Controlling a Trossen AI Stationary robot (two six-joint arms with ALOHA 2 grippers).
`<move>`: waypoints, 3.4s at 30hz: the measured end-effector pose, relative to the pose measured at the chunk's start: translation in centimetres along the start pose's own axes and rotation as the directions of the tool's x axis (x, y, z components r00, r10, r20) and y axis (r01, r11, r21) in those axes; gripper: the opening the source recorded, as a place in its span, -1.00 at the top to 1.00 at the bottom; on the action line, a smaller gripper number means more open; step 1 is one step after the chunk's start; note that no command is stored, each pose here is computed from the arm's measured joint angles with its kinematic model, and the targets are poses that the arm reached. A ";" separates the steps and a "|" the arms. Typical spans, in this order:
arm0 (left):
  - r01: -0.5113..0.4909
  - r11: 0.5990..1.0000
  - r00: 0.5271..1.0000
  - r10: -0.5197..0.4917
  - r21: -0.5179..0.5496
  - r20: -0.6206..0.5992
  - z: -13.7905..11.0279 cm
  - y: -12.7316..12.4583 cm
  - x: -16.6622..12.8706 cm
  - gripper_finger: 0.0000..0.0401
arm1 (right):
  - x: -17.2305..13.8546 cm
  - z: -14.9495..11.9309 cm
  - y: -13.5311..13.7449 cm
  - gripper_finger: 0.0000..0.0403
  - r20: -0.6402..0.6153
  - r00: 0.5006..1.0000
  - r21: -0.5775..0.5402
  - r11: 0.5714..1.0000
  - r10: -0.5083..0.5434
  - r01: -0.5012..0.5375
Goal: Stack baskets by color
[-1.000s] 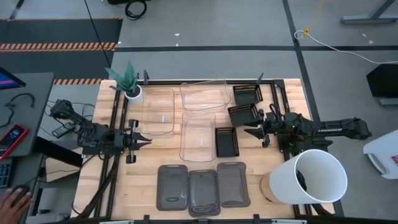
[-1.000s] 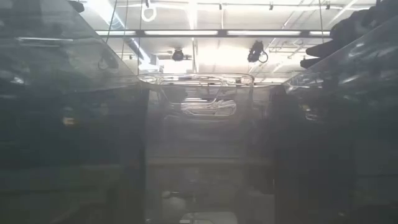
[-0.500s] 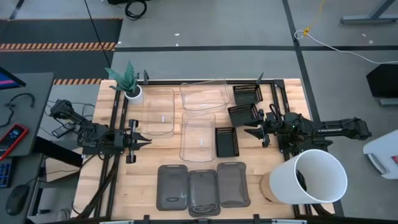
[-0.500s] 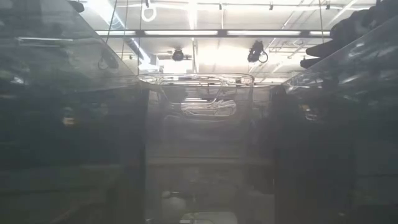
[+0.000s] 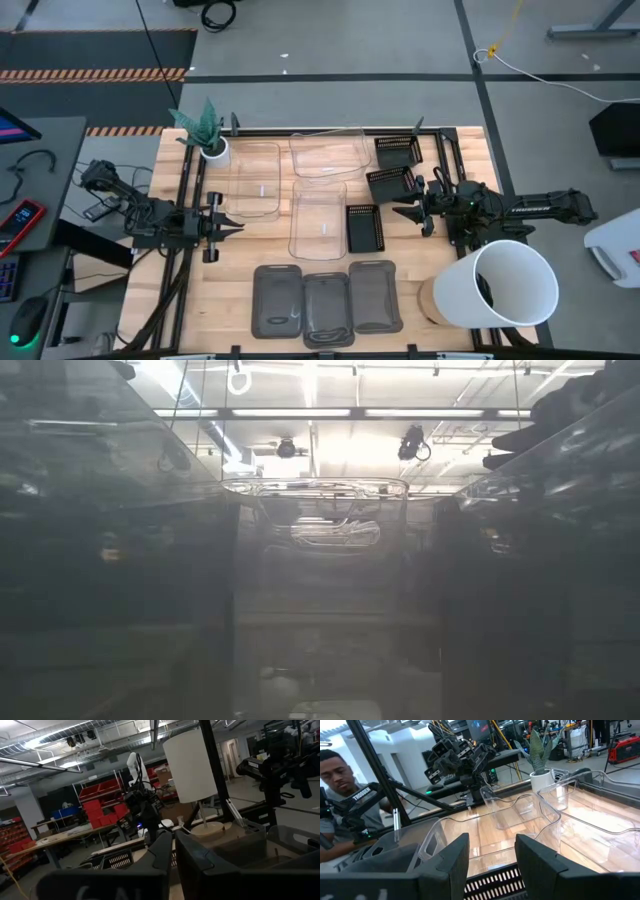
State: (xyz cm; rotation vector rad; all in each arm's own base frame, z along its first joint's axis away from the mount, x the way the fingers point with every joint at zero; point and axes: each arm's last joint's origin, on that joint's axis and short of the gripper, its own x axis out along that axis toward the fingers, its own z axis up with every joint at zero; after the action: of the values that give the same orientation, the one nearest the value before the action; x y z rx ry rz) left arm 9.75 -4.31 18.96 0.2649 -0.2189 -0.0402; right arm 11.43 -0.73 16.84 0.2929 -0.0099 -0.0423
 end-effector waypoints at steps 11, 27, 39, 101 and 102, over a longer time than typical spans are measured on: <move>0.000 1.000 1.000 0.000 0.000 0.000 0.0 0.0 0.0 0.86 | 0.0 0.0 0.0 0.18 0.000 1.000 0.000 1.000 0.000 0.000; 0.000 1.000 1.000 0.000 0.000 0.000 0.0 0.0 0.0 0.84 | 0.0 0.0 0.0 0.18 0.000 1.000 0.000 1.000 0.000 0.000; 0.060 0.753 0.998 -0.062 -0.655 0.020 0.0 -0.2 0.0 0.84 | 0.0 0.0 0.0 0.18 0.000 1.000 0.000 1.000 0.000 0.000; -0.091 0.881 0.422 -0.388 -0.464 -0.819 7.0 -22.4 17.6 0.06 | 0.0 0.0 0.0 0.18 0.000 1.000 0.000 1.000 -0.001 0.001; -0.099 0.884 0.402 -0.385 -0.457 -0.831 6.8 -22.5 17.9 0.06 | 0.0 0.0 0.0 0.18 0.000 1.000 0.000 1.000 0.000 0.000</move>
State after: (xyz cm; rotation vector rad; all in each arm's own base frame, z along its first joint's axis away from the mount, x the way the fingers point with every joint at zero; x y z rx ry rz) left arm 25.45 -29.01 23.20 -0.1958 0.9584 -0.1183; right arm 11.43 -0.73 16.84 0.2926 -0.0099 -0.0423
